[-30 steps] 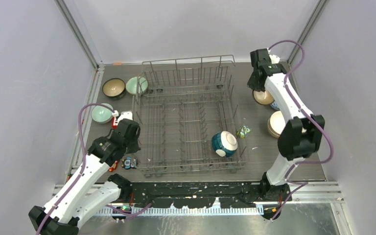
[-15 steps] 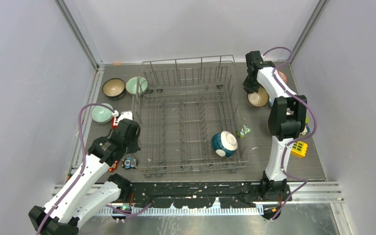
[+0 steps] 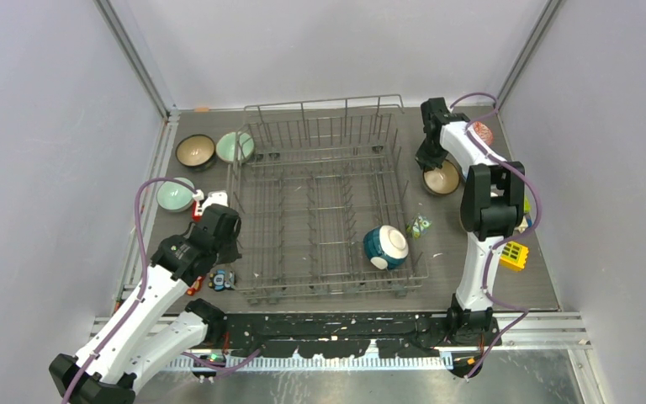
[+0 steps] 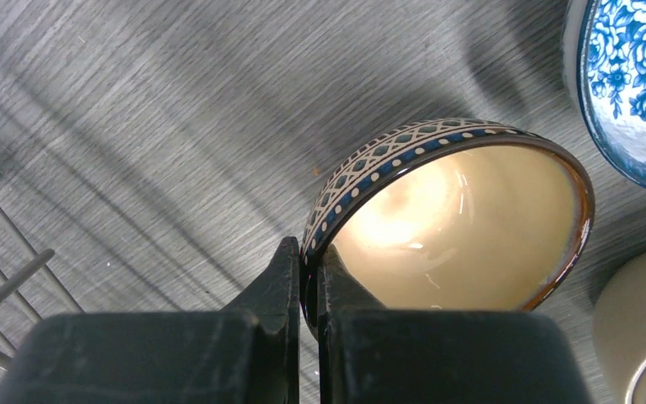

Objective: Unload the bowls from the dish rack
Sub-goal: Place the bowl at the center of the board.

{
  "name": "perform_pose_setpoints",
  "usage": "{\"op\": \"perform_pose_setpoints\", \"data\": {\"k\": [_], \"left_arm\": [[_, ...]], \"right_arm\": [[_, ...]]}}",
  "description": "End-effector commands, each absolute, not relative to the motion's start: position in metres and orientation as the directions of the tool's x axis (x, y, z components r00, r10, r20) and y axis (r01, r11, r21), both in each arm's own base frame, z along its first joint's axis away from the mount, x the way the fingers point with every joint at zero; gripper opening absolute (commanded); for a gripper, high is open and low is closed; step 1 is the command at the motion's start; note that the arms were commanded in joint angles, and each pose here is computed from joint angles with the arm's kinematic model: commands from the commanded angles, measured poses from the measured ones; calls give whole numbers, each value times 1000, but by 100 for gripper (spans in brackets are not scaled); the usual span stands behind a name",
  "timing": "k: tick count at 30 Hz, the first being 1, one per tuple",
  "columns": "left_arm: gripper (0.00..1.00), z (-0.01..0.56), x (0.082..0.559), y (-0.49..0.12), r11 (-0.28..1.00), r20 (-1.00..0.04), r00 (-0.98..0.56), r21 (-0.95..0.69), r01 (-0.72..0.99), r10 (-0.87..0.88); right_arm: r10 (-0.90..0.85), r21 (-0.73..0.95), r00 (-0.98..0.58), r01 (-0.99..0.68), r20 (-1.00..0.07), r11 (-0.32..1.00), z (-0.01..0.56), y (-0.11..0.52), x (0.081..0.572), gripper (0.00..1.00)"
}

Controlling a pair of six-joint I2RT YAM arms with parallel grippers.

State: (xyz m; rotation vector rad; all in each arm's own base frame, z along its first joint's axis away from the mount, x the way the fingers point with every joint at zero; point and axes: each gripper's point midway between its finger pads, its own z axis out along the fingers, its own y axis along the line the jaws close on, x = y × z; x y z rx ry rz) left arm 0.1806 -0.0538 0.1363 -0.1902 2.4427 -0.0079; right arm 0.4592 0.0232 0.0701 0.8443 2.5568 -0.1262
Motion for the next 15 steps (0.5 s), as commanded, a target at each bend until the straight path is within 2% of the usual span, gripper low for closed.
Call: {"op": "perform_pose_setpoints", "data": {"k": [1,6,8,13,15], "left_arm": [[0,162,207,-32,947,-752,-604,-82,-310,-263],[0,163,208,-31,947,-754,-603,-80,-310,-261],[0,163,208,-31,948,-754,-603,-79,-310,-260],[2,164,208,-33,950,-756,-602,-83,-302,-258],[3,166,209,-33,950,-758,-600,-84,-299,-256]], "right_arm": [[551,74,-700,587,-454,807,72,24,464,1],[552,72,-707,586,-442,807,67,25,462,3],[553,82,-703,583,-447,808,71,26,463,11],[556,110,-677,583,-482,805,94,24,467,40],[557,122,-664,582,-498,804,106,22,470,47]]}}
